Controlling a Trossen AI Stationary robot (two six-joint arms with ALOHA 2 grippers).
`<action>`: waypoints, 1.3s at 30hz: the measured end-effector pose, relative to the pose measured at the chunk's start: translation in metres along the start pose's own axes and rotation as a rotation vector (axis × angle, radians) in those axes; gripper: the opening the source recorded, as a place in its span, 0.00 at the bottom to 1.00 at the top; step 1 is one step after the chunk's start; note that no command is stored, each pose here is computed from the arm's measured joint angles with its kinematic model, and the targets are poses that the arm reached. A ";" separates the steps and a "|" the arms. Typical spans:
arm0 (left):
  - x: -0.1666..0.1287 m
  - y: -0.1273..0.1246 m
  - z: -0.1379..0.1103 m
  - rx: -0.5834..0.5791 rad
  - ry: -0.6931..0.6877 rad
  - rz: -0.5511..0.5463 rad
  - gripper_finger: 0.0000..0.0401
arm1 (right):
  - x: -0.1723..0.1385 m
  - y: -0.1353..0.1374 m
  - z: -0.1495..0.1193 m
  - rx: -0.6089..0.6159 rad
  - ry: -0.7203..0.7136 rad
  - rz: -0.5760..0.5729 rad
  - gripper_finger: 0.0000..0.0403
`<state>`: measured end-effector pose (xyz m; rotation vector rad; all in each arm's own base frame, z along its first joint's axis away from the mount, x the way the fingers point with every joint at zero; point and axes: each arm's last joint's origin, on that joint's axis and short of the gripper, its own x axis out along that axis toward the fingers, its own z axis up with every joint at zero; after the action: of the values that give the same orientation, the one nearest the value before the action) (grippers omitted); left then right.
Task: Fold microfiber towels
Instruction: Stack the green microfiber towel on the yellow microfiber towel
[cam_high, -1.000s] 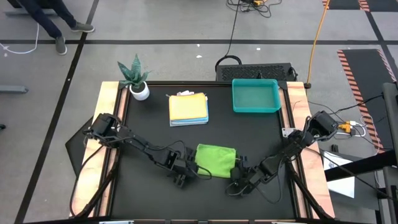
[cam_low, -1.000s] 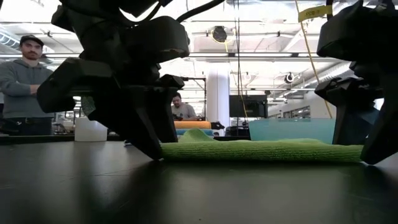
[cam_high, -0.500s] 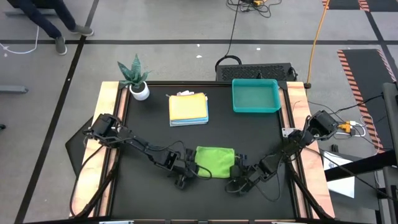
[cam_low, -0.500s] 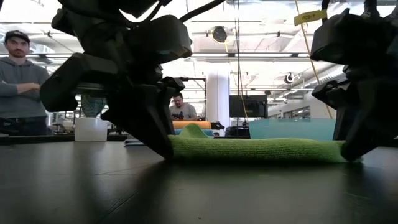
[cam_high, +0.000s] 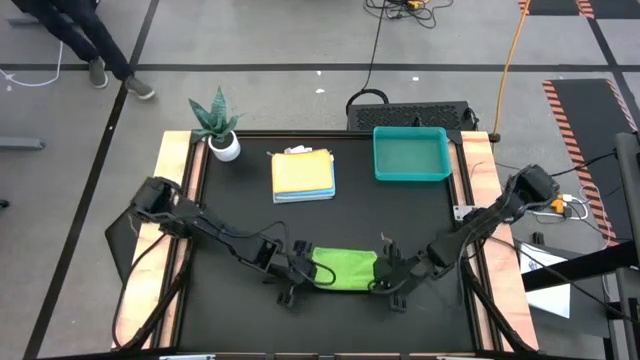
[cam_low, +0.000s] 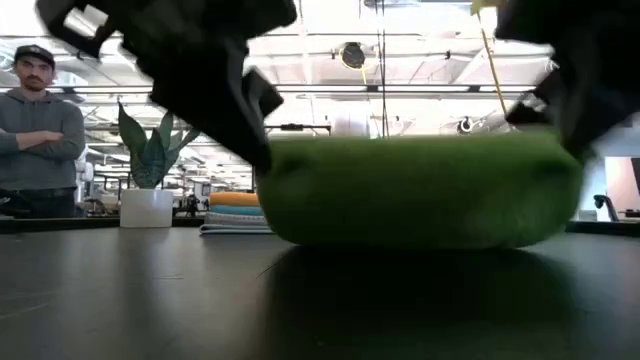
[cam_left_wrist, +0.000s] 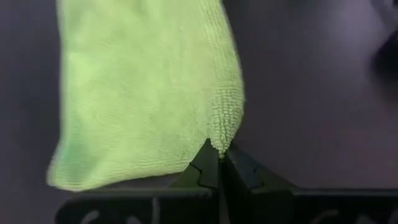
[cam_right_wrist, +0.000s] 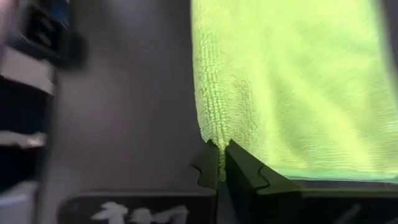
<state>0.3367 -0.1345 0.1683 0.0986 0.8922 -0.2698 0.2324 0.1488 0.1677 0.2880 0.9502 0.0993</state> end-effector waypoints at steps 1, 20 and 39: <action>-0.006 0.001 0.002 -0.021 -0.010 -0.001 0.01 | -0.006 -0.002 0.005 0.013 -0.021 0.014 0.00; -0.158 0.104 -0.005 -0.345 -0.050 0.408 0.00 | -0.098 -0.139 0.148 -0.043 -0.271 -0.179 0.00; -0.211 0.251 -0.062 -0.265 0.095 0.810 0.00 | -0.080 -0.292 0.229 -0.315 -0.358 -0.573 0.00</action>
<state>0.2325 0.1598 0.2869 0.2177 0.9064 0.6105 0.3594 -0.1929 0.2724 -0.2571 0.6187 -0.3181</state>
